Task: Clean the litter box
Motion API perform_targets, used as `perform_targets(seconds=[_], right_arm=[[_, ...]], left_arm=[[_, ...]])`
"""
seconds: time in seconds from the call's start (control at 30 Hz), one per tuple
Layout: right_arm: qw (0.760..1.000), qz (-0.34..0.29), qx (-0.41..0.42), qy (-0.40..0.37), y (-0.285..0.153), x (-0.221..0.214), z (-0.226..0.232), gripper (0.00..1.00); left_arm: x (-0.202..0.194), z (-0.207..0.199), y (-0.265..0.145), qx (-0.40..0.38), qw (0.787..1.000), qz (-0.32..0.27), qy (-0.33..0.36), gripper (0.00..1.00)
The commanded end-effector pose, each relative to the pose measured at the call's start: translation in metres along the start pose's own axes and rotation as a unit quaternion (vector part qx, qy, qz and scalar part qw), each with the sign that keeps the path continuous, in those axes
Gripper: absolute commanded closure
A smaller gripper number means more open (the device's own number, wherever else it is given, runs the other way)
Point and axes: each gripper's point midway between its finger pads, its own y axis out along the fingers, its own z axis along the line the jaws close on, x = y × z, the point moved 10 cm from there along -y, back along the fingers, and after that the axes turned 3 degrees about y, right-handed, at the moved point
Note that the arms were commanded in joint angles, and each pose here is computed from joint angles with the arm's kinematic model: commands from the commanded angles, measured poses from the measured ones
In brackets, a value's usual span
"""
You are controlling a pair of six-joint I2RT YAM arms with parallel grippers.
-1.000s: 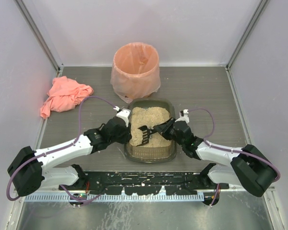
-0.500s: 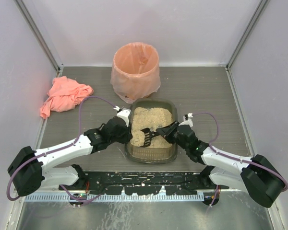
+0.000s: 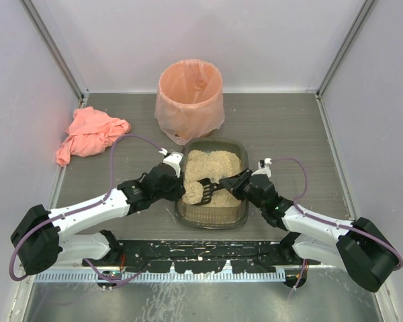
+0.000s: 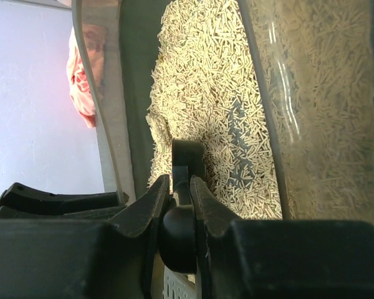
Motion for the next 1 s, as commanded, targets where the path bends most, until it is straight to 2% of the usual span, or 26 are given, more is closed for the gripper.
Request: perform_targets(seconds=[0.0,0.97], right_arm=[[0.998,-0.021,0.055,0.029,0.001,0.008,0.018,0.99],[0.996,-0.044,0.065,0.038,-0.009,0.018,0.012,0.99]], left_arm=[[0.005,-0.009,-0.002,-0.04,0.999,-0.009,0.011,0.75],[0.003,-0.007,-0.003,-0.035,0.999,-0.01,0.011,0.77]])
